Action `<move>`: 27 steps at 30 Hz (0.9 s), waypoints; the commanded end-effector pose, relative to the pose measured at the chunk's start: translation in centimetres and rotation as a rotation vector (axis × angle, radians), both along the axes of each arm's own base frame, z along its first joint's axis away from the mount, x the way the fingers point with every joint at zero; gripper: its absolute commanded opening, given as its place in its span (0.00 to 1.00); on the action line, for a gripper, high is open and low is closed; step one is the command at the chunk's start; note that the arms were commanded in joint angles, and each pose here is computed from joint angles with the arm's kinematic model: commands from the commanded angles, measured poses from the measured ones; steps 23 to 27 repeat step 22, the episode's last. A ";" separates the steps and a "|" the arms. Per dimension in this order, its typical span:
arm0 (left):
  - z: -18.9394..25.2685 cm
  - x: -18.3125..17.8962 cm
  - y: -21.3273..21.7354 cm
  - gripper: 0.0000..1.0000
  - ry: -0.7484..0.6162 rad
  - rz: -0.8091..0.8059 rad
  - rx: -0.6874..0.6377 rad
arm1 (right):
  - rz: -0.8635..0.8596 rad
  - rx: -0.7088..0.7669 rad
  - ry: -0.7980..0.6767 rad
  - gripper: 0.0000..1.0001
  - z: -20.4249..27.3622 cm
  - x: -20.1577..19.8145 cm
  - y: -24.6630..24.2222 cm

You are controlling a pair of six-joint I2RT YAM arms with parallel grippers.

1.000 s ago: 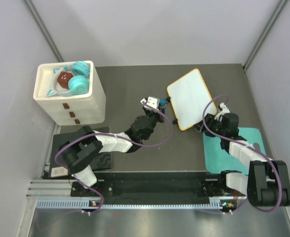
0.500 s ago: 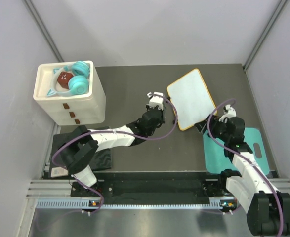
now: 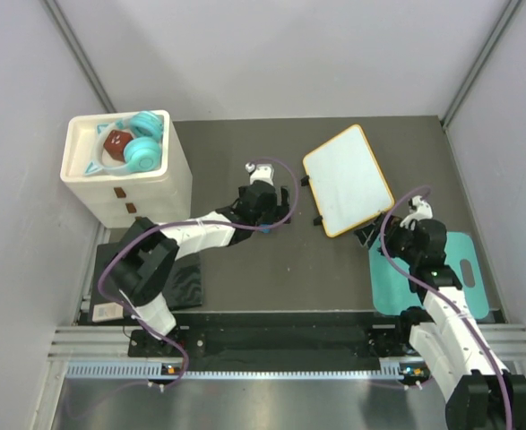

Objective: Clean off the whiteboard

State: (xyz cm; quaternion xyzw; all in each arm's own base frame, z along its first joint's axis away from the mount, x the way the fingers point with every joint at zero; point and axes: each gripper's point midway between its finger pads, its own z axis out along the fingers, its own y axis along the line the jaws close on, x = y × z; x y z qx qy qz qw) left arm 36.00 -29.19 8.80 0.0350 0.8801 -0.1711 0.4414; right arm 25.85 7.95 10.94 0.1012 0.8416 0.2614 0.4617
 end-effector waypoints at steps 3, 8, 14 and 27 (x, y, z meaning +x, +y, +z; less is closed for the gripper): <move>2.3 -1.1 -1.0 0.99 -0.022 -0.082 -0.076 | -0.032 -0.022 -0.036 0.99 0.3 0.0 -0.5; 5.9 -1.2 -0.2 0.99 -0.099 -0.104 -0.077 | -0.052 -0.014 -0.074 0.99 1.5 0.0 -0.7; 7.8 -4.0 1.2 0.99 -0.136 -0.197 -0.103 | -0.068 -0.012 -0.109 0.99 3.0 0.2 -0.9; 8.5 -5.6 7.2 0.99 -0.216 -0.058 -0.099 | -0.079 -0.033 -0.100 0.99 2.7 0.9 -1.3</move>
